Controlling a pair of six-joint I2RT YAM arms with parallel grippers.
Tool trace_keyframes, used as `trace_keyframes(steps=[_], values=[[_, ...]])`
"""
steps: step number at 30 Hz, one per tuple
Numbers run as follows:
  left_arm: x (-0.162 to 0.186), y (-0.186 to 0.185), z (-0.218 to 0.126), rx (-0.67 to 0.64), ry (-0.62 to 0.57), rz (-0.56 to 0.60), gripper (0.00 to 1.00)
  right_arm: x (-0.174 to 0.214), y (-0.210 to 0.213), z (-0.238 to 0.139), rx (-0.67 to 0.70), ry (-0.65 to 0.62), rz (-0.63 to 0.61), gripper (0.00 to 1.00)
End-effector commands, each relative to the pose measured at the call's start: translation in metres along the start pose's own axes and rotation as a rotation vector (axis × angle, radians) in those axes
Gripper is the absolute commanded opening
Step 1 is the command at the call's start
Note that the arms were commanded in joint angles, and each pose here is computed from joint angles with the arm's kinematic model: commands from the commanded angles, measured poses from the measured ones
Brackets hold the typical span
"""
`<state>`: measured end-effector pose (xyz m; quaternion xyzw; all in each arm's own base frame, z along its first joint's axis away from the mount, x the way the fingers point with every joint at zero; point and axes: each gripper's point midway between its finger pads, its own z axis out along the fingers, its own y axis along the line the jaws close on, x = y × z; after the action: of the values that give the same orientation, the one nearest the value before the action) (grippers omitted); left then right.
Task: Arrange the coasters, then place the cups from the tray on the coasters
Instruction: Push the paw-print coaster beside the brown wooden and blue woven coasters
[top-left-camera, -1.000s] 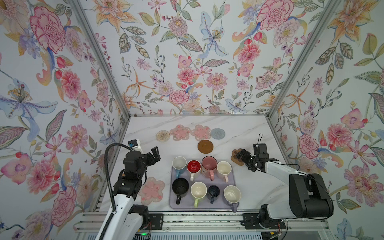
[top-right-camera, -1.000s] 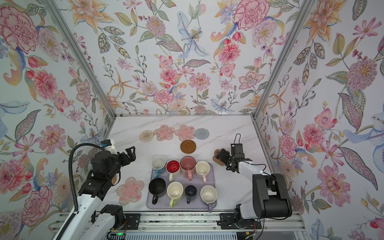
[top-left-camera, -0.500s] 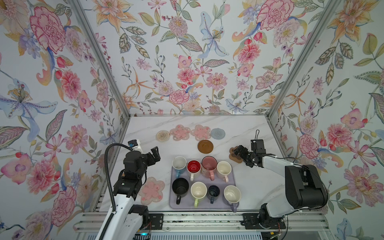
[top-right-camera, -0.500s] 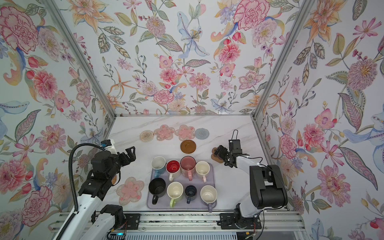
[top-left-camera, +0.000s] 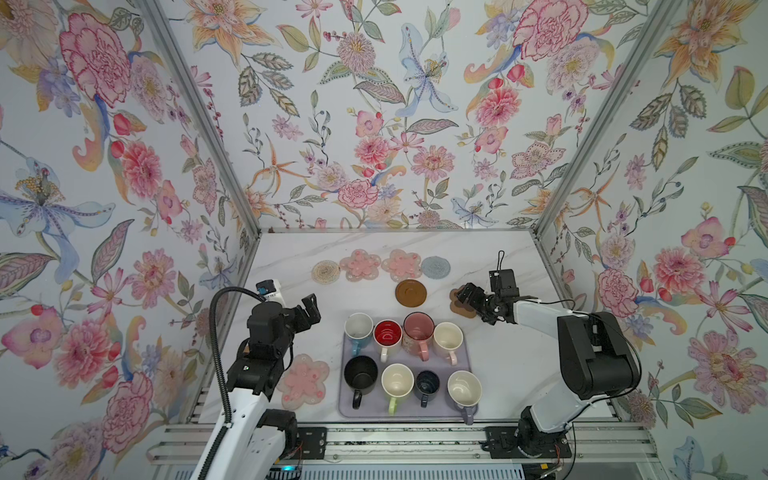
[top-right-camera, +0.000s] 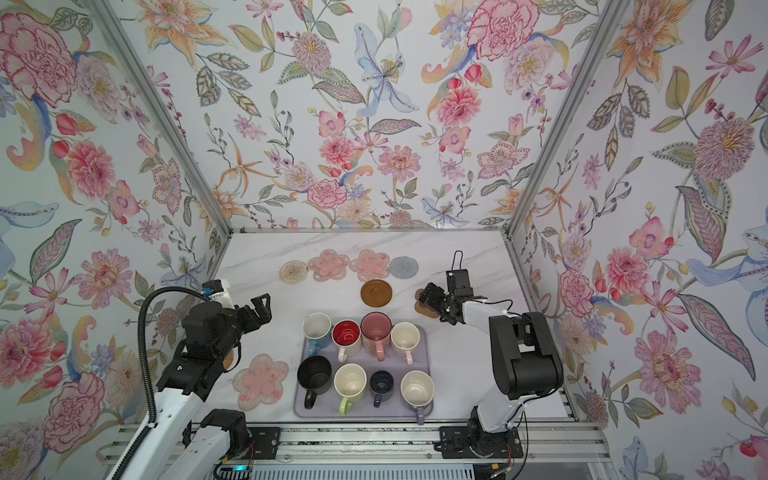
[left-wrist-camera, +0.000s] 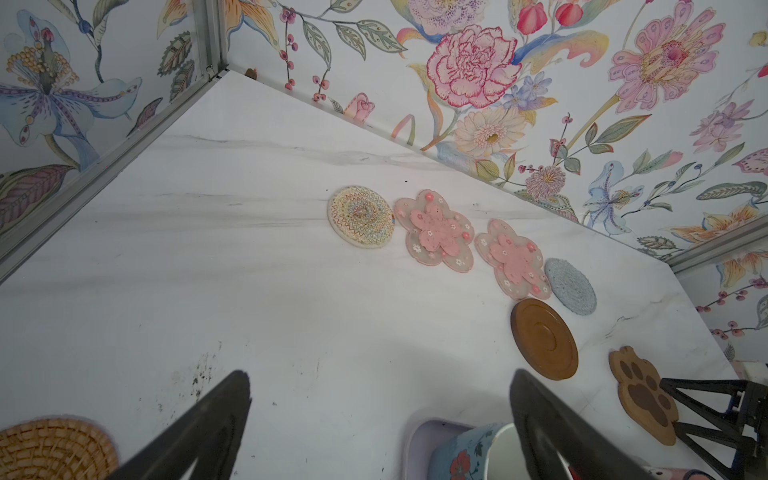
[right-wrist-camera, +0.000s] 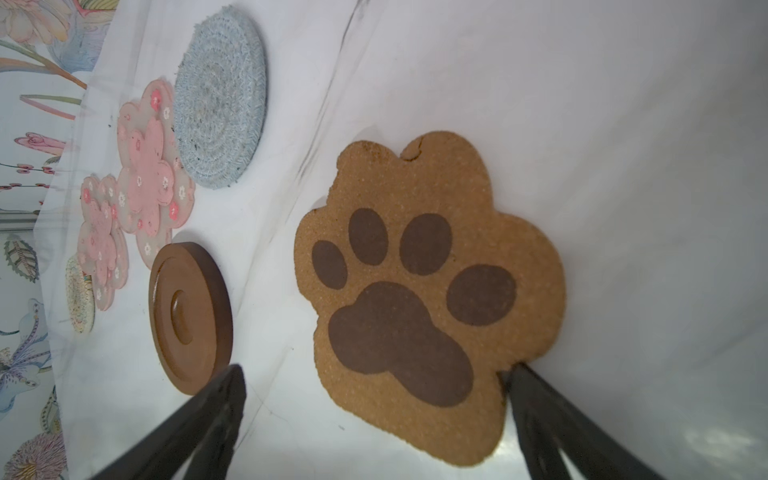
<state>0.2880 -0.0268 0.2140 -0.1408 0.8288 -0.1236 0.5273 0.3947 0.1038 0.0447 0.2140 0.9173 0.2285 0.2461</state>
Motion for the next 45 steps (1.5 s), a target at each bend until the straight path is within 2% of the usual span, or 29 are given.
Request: trace_keyframes(steps=[1,19,34,45], values=[[-0.008,0.003,-0.005,-0.024,-0.023,0.0,0.99,0.004,0.003,0.007,0.01,0.038,-0.031,0.99],[-0.007,0.004,-0.004,-0.03,-0.017,0.001,0.99,0.0,0.022,0.033,0.033,0.102,-0.149,0.99],[-0.008,0.005,-0.004,-0.037,-0.015,0.005,0.99,-0.025,0.006,0.046,0.102,0.081,-0.138,0.99],[-0.012,0.005,-0.007,-0.04,-0.022,0.006,0.99,-0.037,0.013,0.064,0.1,0.085,-0.171,0.99]])
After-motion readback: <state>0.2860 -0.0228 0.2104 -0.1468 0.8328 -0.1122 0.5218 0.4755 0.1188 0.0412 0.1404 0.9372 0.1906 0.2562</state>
